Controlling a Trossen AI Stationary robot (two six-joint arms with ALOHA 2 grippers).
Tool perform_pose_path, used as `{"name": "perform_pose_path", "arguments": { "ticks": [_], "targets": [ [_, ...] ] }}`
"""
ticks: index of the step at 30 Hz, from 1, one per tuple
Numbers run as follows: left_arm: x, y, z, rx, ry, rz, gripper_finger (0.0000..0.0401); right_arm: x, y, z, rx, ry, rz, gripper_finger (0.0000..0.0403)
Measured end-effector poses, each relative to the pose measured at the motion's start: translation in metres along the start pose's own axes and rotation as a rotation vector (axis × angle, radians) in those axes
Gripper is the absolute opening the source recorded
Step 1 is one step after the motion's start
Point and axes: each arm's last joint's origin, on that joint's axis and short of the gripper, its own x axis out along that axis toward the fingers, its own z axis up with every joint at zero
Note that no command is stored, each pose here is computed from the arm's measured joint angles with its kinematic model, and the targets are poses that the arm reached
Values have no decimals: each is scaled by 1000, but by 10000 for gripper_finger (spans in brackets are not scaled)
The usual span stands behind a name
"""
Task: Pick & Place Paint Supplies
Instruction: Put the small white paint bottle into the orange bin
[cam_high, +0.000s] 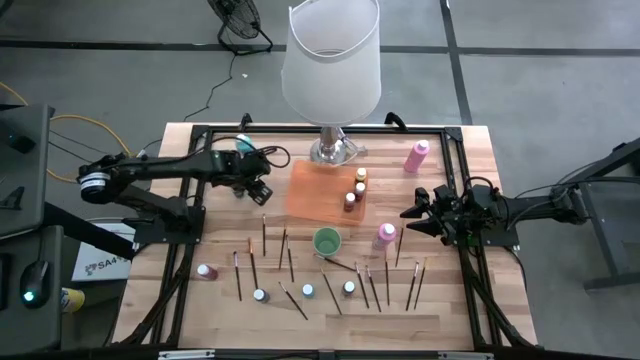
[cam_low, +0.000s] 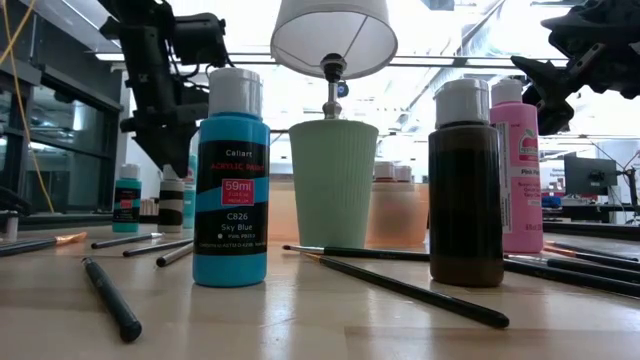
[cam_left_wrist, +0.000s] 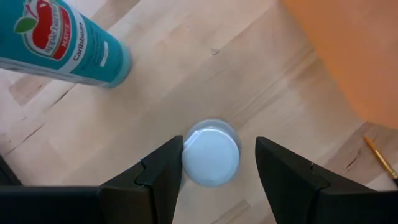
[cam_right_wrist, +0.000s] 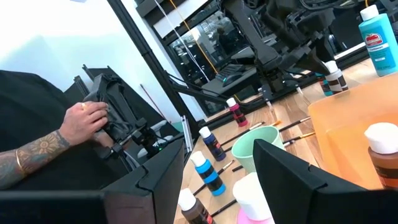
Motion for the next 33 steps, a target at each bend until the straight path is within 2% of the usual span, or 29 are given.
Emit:
{"name": "perform_pose_path", "arguments": {
  "ticks": [9, 18, 27, 33],
  "targets": [
    [0, 0, -1, 1, 6, 4, 187, 0, 0, 0, 0, -1, 0, 188],
    [0, 0, -1, 1, 5, 6, 117, 0, 0, 0, 0, 0, 0, 188],
    [-1, 1, -1, 17, 1, 3, 129, 0, 0, 0, 0, 0, 0, 188],
    [-19, 2, 6, 8, -55, -50, 115, 0, 0, 0, 0, 0, 0, 188]
  ]
}}
